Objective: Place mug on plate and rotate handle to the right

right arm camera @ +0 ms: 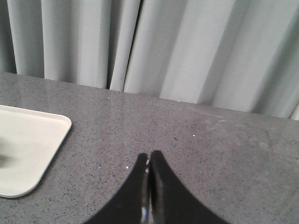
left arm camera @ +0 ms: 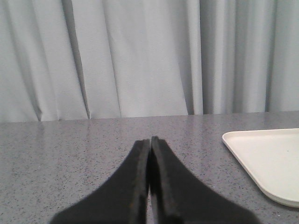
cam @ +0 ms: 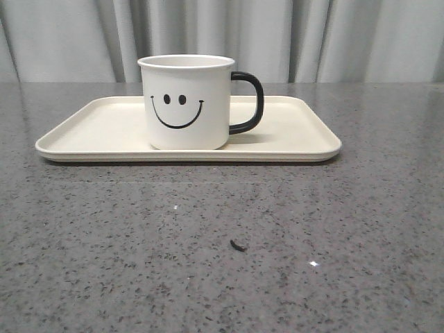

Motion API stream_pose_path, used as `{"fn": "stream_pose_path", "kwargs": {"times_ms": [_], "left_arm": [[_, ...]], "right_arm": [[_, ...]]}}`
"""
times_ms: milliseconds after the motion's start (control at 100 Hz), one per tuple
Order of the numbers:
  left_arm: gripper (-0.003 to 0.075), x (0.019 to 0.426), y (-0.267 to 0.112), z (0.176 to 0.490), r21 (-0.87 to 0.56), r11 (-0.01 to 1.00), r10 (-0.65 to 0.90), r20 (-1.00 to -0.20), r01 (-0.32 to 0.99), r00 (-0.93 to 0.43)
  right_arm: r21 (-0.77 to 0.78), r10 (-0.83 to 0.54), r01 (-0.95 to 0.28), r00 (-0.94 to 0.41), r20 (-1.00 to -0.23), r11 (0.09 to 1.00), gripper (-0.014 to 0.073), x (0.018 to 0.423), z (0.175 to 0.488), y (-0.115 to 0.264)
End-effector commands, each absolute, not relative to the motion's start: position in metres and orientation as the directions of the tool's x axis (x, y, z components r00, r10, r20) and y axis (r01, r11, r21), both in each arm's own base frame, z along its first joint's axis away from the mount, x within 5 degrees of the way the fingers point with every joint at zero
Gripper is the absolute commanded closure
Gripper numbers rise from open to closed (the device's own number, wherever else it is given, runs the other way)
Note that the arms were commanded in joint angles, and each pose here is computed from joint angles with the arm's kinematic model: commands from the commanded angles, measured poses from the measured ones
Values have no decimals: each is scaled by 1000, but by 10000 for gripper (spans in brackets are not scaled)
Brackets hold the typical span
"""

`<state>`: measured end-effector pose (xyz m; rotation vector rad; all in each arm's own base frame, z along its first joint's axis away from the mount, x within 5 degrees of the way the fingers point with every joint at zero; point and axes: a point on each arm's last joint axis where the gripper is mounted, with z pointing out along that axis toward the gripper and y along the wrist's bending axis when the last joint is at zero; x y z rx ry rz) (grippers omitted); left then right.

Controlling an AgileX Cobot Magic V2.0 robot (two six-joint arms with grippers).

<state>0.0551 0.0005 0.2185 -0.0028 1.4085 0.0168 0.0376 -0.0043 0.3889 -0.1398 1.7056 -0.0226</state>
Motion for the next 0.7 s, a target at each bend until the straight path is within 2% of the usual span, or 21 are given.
{"fn": "stream_pose_path", "kwargs": {"times_ms": [0, 690], "left_arm": [[739, 51, 0, 225, -10, 1000, -8, -966, -6, 257], [739, 51, 0, 225, -10, 1000, -8, -966, -6, 257]], "right_arm": [[-111, -114, -65, -54, -992, 992, 657, 39, 401, -5], [-111, -114, -65, -53, -992, 992, 657, 38, 399, -5]]}}
